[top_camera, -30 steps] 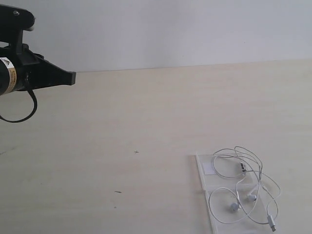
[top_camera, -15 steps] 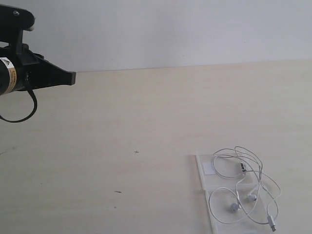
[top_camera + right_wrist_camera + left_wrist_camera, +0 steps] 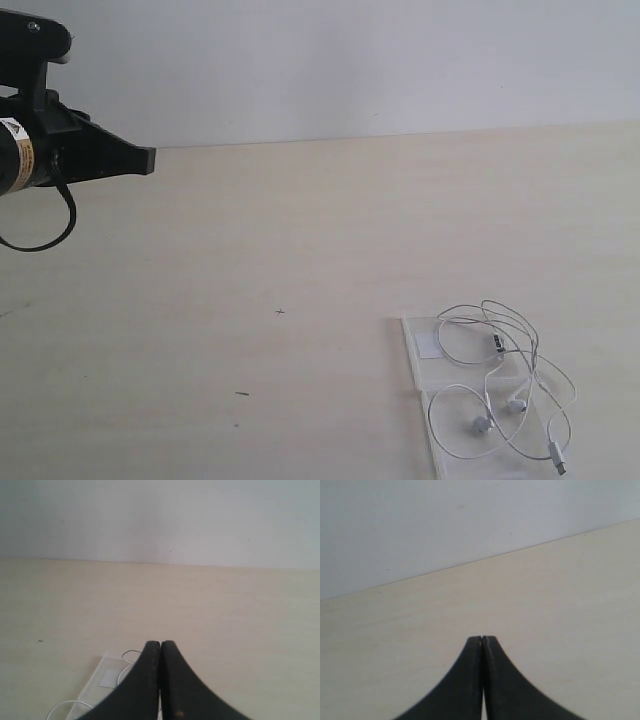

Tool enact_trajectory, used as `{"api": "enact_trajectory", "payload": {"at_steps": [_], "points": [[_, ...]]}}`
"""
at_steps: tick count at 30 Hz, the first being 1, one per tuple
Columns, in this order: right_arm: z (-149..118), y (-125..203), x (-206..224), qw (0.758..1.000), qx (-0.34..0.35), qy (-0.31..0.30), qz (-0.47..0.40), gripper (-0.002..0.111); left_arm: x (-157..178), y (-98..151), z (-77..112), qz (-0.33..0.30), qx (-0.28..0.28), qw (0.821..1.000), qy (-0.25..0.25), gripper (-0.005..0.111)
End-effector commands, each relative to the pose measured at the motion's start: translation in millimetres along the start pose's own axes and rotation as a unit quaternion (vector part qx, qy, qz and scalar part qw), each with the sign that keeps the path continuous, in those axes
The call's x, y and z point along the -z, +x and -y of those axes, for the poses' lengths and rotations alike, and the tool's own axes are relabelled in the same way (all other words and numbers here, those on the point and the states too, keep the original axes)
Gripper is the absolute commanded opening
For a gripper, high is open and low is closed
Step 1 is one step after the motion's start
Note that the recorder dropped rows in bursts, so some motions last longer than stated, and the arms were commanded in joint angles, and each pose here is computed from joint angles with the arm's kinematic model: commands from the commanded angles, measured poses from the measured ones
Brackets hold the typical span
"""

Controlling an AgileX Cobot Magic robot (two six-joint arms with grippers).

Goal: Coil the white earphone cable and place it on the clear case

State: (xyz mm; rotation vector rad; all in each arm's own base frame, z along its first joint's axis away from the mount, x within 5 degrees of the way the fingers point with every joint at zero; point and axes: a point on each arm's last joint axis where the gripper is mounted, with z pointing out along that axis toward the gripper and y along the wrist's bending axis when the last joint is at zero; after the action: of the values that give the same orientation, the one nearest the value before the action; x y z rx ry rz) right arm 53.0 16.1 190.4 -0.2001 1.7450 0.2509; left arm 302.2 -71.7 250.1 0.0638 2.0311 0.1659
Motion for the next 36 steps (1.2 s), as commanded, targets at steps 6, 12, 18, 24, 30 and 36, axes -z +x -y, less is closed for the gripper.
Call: {"api": "enact_trajectory", "payload": {"at_steps": [6,12,18,24,30,36], "points": [[-0.2,1.3,0.1,1.0,-0.009,-0.001,0.0,0.0,-0.1,0.0,-0.9,0.0,0.005,1.0,-0.002,0.0],[-0.2,1.7,0.1,1.0,-0.012,0.0,-0.002,0.0,-0.1,0.0,-0.9,0.0,0.005,1.0,-0.002,0.0],[3.8,2.2,0.2,0.999,-0.017,0.035,-0.004,0.0,-0.1,0.0,-0.9,0.0,0.005,1.0,-0.002,0.0],[4.2,2.5,0.3,0.999,-0.013,0.038,-0.005,0.0,-0.1,0.0,-0.9,0.0,0.005,1.0,-0.002,0.0],[6.5,2.4,0.5,0.998,-0.018,0.059,-0.004,0.0,-0.1,0.0,-0.9,0.0,0.005,1.0,-0.002,0.0],[6.6,2.4,0.5,0.998,-0.018,0.06,-0.003,0.0,-0.1,0.0,-0.9,0.0,0.005,1.0,-0.002,0.0]]}}
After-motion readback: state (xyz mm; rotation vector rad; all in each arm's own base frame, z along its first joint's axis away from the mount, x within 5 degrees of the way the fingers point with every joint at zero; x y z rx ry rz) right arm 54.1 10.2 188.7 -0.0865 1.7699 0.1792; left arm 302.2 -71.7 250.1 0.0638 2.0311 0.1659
